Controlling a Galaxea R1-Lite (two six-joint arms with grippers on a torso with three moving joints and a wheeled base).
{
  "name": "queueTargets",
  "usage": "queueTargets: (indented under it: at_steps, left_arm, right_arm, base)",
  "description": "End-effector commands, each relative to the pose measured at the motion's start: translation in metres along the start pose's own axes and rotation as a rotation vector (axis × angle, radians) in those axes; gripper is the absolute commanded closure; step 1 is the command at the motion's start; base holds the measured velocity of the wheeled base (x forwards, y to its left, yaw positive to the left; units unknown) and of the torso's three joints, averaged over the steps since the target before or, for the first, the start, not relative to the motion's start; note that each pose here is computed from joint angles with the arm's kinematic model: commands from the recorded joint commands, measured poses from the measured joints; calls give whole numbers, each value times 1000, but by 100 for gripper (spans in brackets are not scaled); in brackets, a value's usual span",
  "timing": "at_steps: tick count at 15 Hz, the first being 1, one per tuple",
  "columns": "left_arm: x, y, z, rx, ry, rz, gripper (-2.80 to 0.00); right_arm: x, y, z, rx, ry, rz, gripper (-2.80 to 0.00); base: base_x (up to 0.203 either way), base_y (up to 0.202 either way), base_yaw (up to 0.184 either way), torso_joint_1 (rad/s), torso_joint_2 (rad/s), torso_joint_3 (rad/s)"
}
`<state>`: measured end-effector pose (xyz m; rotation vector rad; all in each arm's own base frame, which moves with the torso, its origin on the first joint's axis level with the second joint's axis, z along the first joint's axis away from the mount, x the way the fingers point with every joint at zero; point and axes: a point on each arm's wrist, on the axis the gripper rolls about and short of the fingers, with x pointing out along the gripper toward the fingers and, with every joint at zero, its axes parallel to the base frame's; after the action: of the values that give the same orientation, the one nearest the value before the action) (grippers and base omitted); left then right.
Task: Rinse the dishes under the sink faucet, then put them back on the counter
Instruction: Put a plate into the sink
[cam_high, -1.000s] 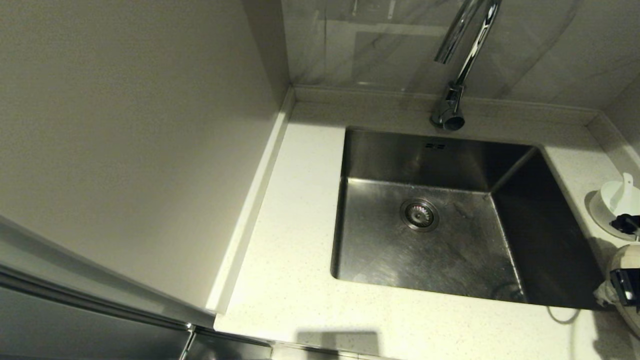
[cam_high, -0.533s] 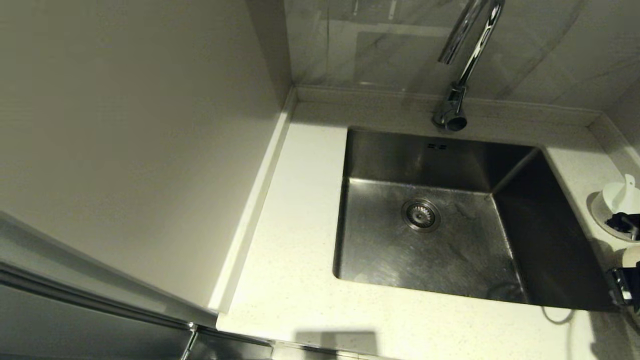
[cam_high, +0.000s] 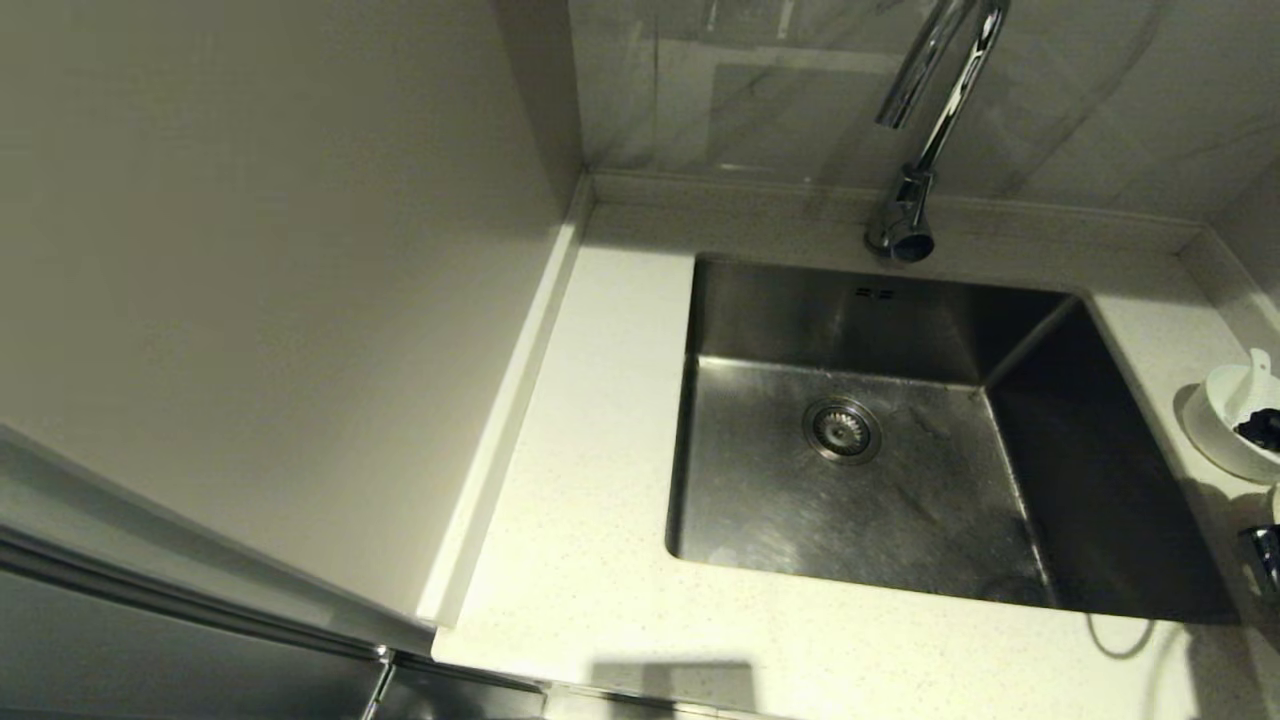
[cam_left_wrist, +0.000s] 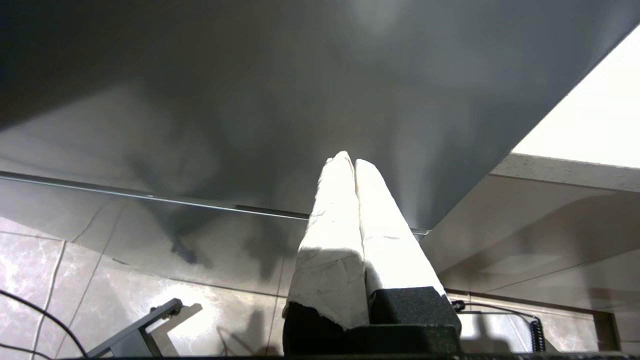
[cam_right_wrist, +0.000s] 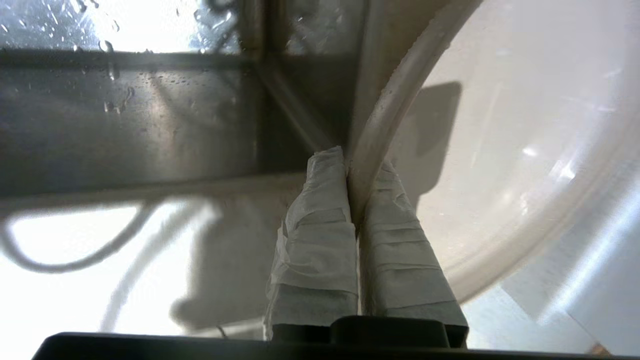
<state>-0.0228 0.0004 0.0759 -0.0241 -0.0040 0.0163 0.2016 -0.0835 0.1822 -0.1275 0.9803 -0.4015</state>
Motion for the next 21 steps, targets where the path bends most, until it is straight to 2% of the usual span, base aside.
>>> queueTargets:
  at_steps: [1, 9, 13, 18, 21]
  left_arm:
    - [0, 0, 0, -1, -4, 0, 0]
    - [0, 0, 0, -1, -4, 0, 0]
    - [0, 0, 0, -1, -4, 0, 0]
    - [0, 0, 0, -1, -4, 0, 0]
    - [0, 0, 0, -1, -4, 0, 0]
  right_arm:
    - [-20, -2, -6, 2, -56, -17, 0]
    - [-61, -3, -35, -5, -174, -47, 0]
    - [-74, 3, -35, -52, -246, -18, 0]
    - [-97, 31, -5, -189, -434, 103, 0]
    - [-95, 66, 26, -285, -555, 163, 0]
  base:
    - [0, 0, 0, 0, 0, 0]
    - [0, 0, 0, 0, 0, 0]
    - [0, 0, 0, 0, 0, 0]
    - [0, 0, 0, 0, 0, 0]
    - [0, 0, 0, 0, 0, 0]
